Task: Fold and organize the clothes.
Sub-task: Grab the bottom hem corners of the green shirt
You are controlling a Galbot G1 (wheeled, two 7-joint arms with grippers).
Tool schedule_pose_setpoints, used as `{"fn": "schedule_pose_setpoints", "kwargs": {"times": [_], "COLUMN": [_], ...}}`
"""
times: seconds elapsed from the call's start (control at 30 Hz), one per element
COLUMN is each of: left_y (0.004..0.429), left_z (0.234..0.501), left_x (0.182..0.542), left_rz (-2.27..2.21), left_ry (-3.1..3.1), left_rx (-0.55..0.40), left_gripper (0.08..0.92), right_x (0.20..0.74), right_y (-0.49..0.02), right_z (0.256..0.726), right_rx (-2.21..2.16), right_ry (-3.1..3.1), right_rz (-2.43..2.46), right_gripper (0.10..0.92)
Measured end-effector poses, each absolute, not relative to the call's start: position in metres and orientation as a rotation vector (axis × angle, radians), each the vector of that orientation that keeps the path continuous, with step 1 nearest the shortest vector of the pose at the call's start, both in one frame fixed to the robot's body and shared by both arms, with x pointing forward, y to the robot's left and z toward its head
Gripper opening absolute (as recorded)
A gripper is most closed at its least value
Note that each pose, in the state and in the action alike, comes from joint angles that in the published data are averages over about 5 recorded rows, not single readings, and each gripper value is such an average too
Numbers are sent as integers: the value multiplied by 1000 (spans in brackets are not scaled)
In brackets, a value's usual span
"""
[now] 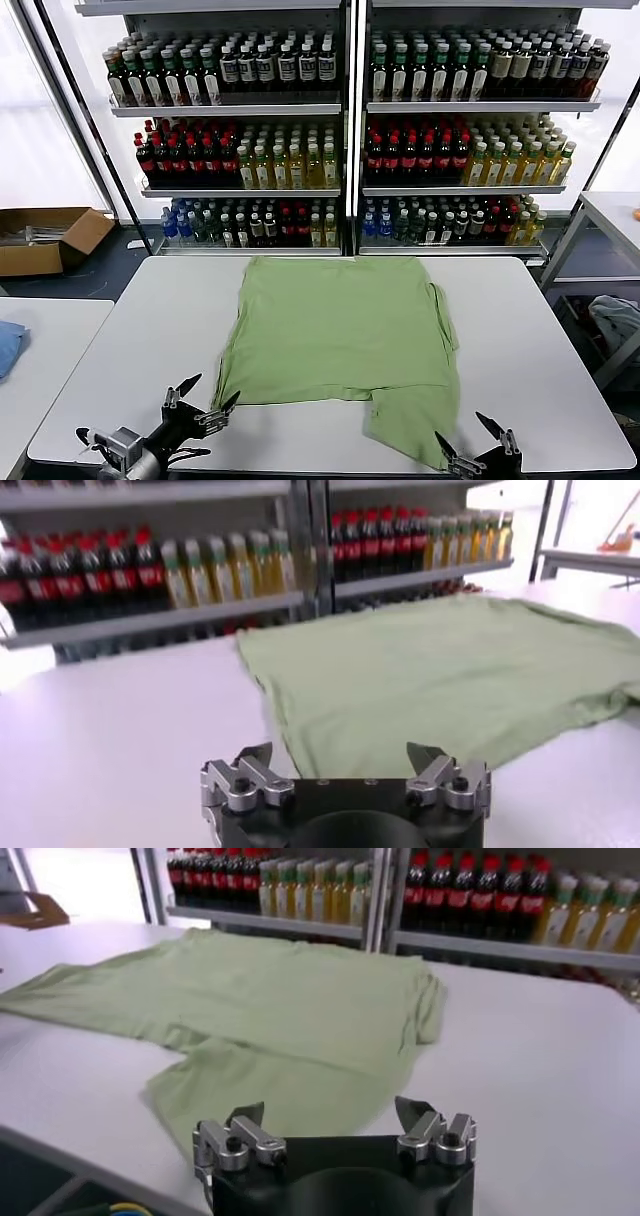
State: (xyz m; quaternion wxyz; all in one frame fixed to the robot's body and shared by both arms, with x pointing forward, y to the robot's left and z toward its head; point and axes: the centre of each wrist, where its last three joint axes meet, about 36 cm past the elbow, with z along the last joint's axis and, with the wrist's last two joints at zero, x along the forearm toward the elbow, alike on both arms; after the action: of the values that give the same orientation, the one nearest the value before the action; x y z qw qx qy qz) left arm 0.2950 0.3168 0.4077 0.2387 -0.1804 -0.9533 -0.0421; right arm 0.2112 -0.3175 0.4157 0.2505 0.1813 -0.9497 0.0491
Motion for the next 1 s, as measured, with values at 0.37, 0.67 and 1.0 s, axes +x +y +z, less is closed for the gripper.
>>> {"fn": "schedule_pose_setpoints", "kwargs": {"times": [0.37, 0.67, 1.0], "left_y": [313, 312, 309], "left_z": [394, 384, 383], "left_x": [310, 311, 305], "left_rz": [-38, -15, 10], "left_ry": [-2546, -2517, -2509], "left_rx": [-448, -436, -461], "left_gripper": [823, 758, 472], "right_x": [211, 208, 210], "right_y": [-304, -298, -299], "right_z": [404, 400, 400], "right_rx": [504, 519, 542], "right_ry": [-2536, -2526, -2552], "right_rz": [102, 79, 67], "right_gripper": [612, 352, 113]}}
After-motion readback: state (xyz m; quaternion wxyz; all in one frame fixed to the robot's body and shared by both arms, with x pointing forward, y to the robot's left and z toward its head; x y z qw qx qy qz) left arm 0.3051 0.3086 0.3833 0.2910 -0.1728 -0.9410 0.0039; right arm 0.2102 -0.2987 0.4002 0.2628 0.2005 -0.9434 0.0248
